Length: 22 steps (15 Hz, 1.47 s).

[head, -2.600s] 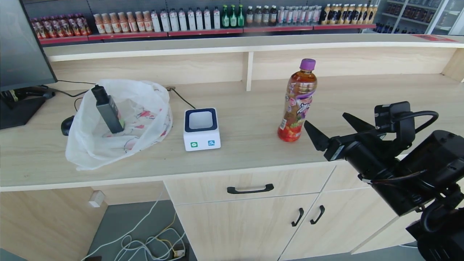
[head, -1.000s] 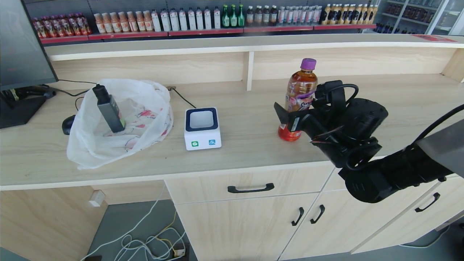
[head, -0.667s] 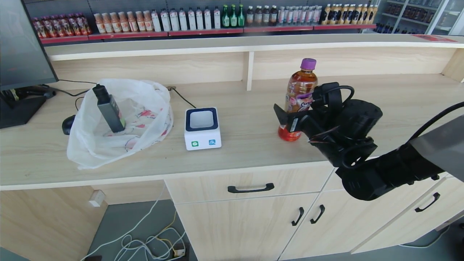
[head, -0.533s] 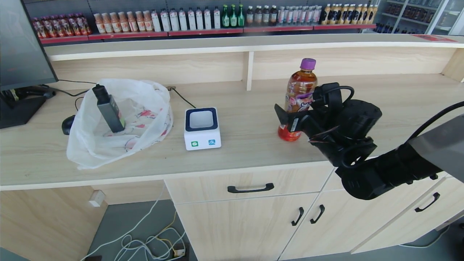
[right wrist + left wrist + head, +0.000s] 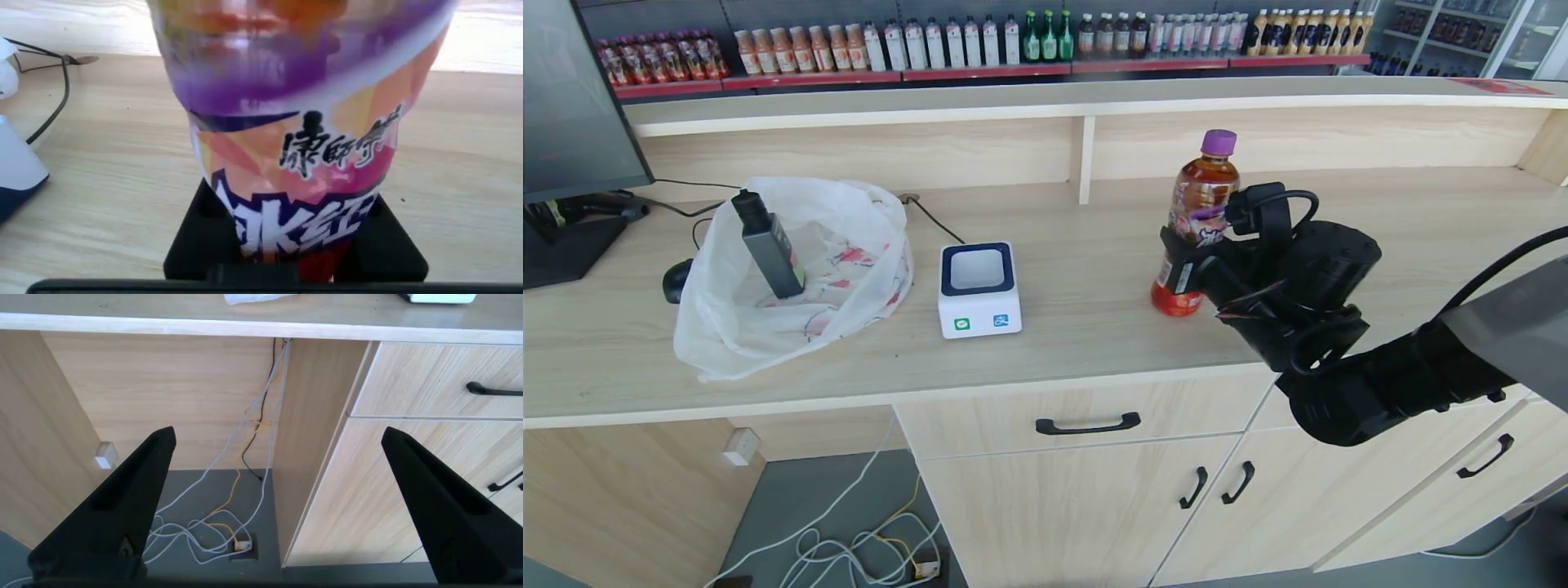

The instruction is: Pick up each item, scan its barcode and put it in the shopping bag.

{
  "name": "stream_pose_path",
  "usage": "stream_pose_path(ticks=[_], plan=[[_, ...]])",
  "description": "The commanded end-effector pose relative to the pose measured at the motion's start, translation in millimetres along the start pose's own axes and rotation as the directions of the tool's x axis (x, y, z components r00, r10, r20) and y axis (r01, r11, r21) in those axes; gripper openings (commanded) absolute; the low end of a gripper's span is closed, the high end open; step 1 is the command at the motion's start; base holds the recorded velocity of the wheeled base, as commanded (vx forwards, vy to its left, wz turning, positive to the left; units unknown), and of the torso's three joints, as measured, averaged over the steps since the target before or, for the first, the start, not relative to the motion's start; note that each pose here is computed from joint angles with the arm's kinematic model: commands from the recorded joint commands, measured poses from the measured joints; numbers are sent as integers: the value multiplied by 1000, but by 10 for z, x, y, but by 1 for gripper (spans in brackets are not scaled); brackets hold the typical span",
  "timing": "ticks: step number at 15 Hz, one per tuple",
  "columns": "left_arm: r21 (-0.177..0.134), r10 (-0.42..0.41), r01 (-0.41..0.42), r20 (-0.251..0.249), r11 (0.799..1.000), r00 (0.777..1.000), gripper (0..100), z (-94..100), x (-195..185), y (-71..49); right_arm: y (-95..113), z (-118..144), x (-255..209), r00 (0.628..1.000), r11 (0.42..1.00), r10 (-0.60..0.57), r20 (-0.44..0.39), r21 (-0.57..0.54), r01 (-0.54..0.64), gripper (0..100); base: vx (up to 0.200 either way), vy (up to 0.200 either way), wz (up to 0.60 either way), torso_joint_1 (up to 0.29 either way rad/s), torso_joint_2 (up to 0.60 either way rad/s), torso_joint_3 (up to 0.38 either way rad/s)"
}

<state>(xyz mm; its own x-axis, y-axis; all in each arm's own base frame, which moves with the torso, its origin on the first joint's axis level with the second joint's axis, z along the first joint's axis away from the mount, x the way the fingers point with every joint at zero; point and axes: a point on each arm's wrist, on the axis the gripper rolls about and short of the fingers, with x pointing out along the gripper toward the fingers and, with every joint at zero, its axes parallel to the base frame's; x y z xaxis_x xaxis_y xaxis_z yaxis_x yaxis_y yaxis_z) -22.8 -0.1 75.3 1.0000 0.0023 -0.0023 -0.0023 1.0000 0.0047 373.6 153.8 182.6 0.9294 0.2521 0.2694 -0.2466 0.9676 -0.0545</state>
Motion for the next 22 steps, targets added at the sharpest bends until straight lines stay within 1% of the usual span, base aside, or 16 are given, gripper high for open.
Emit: stream_pose_path(ticks=[1,5,9,15,20,22], plan=[[0,1,-1,1,1000,1000,100,0,0,0,-8,55,-6,1000,1000,-3,15,-1,3,0,0,0,0,0,0,0],[0,-1,1,1,1000,1000,100,0,0,0,-11,82,-10,1000,1000,-5,20,-1,5,0,0,0,0,0,0,0],[0,1,-1,1,1000,1000,100,0,0,0,-22,171,-35,999,1000,-7,39,1,7,0,0,0,0,0,0,0],[0,-1,1,1,1000,1000,100,0,0,0,-50,377,-144,997,1000,-8,70,6,8,0,0,0,0,0,0,0],[0,-1,1,1,1000,1000,100,0,0,0,-114,655,-442,996,1000,-11,93,10,10,0,0,0,0,0,0,0],[0,-1,1,1,1000,1000,100,0,0,0,-133,712,-583,996,1000,-8,92,14,6,0,0,0,0,0,0,0]])
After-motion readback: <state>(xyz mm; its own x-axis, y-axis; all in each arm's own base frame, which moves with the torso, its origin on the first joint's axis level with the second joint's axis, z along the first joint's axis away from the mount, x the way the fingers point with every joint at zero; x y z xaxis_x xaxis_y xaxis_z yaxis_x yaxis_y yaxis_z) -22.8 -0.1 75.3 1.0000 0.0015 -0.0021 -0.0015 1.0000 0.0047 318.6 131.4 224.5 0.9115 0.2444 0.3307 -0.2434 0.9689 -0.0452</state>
